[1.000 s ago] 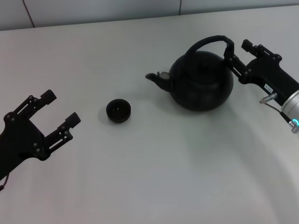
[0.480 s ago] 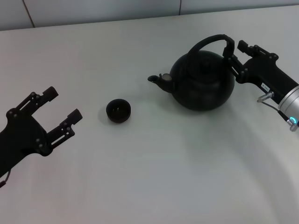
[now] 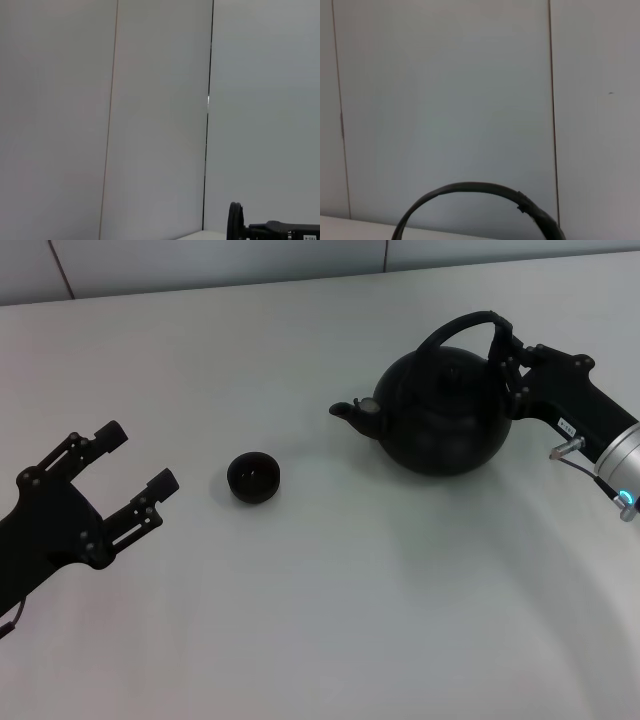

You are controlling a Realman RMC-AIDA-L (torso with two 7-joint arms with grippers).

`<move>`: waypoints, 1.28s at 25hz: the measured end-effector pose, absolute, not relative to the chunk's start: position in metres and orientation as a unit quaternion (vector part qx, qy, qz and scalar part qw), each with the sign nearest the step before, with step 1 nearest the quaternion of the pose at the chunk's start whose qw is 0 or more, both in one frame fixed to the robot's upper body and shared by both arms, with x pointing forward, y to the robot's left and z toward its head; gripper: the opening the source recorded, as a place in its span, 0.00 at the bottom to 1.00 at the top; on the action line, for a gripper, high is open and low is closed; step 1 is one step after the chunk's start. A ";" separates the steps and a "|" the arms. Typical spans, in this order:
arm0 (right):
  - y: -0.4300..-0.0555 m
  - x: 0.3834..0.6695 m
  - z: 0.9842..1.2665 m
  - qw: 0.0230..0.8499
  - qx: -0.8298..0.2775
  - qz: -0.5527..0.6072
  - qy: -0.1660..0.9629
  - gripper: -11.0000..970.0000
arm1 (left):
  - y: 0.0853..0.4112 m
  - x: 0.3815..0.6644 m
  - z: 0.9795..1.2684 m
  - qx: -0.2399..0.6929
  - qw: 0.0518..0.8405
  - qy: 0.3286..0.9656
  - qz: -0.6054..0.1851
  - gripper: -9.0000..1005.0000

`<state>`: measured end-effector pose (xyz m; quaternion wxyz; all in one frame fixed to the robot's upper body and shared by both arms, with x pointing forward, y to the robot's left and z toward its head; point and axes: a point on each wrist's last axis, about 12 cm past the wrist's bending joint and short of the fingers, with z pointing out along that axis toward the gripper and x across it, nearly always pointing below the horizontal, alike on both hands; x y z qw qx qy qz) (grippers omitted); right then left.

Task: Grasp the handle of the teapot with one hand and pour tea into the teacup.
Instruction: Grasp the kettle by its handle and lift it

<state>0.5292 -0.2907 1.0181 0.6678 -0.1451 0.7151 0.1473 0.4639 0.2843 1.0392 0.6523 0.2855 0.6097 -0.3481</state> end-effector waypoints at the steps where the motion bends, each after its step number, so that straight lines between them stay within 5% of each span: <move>1: -0.291 0.529 1.018 0.668 -0.145 0.147 0.715 0.18 | 0.284 0.464 1.039 0.285 0.652 0.610 -0.348 0.78; 4: -0.291 0.529 1.018 0.668 -0.146 0.147 0.715 0.11 | 0.284 0.464 1.039 0.285 0.652 0.610 -0.349 0.78; 32: -0.280 0.544 1.029 0.679 -0.159 0.157 0.699 0.11 | 0.281 0.457 1.036 0.313 0.624 0.613 -0.370 0.78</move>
